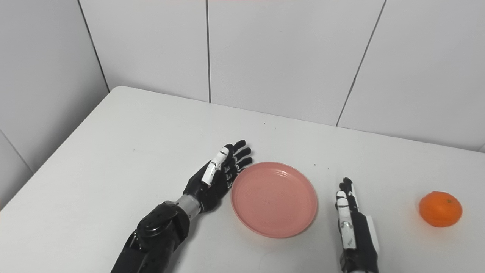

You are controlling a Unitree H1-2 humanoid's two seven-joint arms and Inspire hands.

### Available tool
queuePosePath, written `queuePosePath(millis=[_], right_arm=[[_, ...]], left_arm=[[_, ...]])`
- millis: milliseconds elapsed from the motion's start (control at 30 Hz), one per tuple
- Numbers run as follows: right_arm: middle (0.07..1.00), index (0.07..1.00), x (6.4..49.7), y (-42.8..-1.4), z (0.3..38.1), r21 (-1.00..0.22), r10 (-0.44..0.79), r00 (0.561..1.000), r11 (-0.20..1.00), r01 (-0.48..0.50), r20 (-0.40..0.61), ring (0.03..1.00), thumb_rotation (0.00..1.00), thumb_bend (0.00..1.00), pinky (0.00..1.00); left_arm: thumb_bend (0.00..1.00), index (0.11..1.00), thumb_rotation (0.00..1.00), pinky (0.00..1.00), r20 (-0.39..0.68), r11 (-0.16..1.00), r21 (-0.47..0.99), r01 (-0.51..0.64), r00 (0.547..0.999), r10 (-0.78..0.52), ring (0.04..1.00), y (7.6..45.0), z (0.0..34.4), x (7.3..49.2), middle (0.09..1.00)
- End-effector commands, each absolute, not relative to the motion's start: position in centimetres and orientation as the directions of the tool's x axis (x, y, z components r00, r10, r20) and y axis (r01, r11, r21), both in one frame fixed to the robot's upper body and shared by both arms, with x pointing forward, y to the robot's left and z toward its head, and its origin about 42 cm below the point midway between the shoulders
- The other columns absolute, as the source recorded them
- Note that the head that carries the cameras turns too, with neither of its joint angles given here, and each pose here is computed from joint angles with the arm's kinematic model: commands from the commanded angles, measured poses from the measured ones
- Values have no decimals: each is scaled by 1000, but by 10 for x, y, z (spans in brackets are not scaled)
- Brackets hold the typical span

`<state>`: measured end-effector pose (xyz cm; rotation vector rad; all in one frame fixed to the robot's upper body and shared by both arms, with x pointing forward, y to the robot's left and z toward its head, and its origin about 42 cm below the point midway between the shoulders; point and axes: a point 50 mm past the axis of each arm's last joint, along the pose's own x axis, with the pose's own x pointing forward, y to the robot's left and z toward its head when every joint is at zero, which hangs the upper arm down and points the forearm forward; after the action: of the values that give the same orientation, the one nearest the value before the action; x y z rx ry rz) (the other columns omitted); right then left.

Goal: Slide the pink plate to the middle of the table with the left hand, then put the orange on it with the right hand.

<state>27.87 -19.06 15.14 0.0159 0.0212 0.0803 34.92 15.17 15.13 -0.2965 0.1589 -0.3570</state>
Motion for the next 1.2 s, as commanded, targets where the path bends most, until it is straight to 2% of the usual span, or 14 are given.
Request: queuePosePath(millis=[0,267,633,867,967,1167], right_arm=[[1000,1000,279,-185,159,30,96,995,995,-96,-10,995,1000,212,1000],[1000,1000,282,-190,163,34,79,997,996,-78,-12,997,1000,226,1000],[982,984,295,-200,163,35,0,999,999,-2,32,968,1000,237,987],[972,976,299,-194,170,-14,-5,997,1000,6,82,958,1000,237,939],[951,954,300,-192,175,-51,0,993,999,6,117,933,1000,200,868],[909,912,303,-194,191,-135,0,987,991,21,160,887,1000,239,862]], left_arm=[[352,974,1000,974,-111,901,-296,317,926,-362,965,151,150,345,977],[361,969,1000,970,-102,907,-288,307,932,-348,960,150,150,341,972],[348,971,1000,967,-97,909,-310,278,942,-321,957,160,145,340,966],[345,965,1000,968,-89,906,-327,270,945,-314,957,171,140,345,965],[346,957,1000,968,-92,905,-338,259,948,-306,952,174,138,347,959],[348,958,1000,976,-97,899,-362,246,949,-298,952,181,131,355,961]])
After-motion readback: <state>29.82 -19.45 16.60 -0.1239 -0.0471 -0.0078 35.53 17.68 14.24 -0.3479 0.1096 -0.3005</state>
